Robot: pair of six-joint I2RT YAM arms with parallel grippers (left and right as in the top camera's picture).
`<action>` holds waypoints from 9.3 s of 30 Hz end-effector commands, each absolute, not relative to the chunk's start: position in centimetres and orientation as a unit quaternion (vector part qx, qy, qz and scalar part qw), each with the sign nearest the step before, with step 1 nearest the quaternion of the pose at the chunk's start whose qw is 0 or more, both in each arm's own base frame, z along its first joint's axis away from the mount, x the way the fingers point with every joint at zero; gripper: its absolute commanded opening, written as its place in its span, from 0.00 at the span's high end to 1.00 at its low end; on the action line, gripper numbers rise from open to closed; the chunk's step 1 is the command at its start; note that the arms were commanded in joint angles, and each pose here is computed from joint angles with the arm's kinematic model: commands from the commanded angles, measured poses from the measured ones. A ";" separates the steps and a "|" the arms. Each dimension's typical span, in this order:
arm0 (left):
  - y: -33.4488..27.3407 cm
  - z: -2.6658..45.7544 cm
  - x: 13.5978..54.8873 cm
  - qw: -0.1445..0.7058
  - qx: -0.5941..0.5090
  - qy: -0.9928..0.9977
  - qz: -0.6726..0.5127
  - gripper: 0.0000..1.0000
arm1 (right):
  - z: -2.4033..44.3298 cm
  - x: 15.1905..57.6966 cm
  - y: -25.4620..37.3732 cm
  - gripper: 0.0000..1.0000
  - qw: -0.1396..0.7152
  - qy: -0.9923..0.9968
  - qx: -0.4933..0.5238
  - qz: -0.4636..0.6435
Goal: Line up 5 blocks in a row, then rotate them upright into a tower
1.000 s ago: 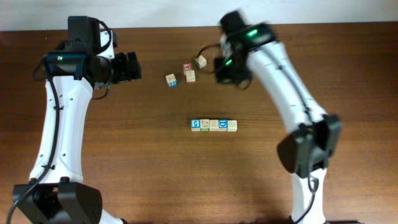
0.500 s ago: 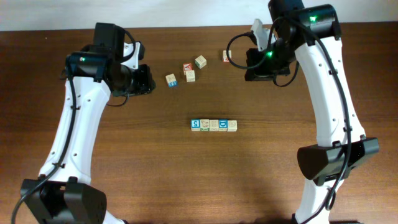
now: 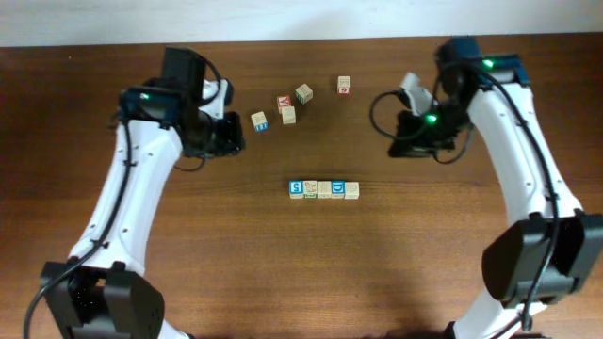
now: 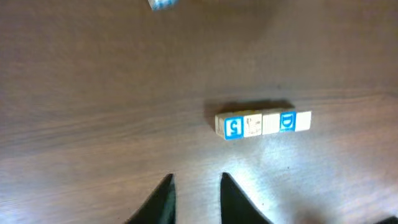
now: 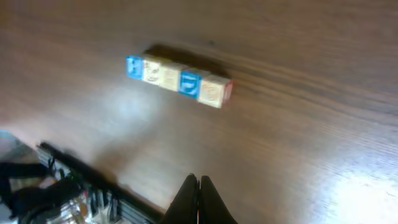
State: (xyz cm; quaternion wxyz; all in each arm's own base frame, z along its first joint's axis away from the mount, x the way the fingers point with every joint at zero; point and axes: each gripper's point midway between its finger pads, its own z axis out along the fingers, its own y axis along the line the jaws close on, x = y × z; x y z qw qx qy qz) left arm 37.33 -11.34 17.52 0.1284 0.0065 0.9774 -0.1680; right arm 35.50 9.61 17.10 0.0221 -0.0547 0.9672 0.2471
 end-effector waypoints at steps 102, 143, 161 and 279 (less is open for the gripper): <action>-22.1 1.9 35.1 0.038 0.021 0.960 -0.276 1.00 | 6.8 34.2 9.2 0.96 -0.002 0.960 -0.030 0.279; -21.9 2.0 35.8 0.058 0.040 0.958 -0.276 1.00 | 3.6 34.3 8.8 0.96 0.022 0.964 -0.027 0.265; -21.9 2.0 35.8 0.059 0.041 0.958 -0.277 1.00 | 0.8 34.2 8.9 0.96 0.053 0.961 -0.032 0.268; -21.9 2.0 35.9 0.060 0.044 0.958 -0.277 1.00 | 2.0 34.4 15.4 0.96 0.003 0.942 -0.032 0.333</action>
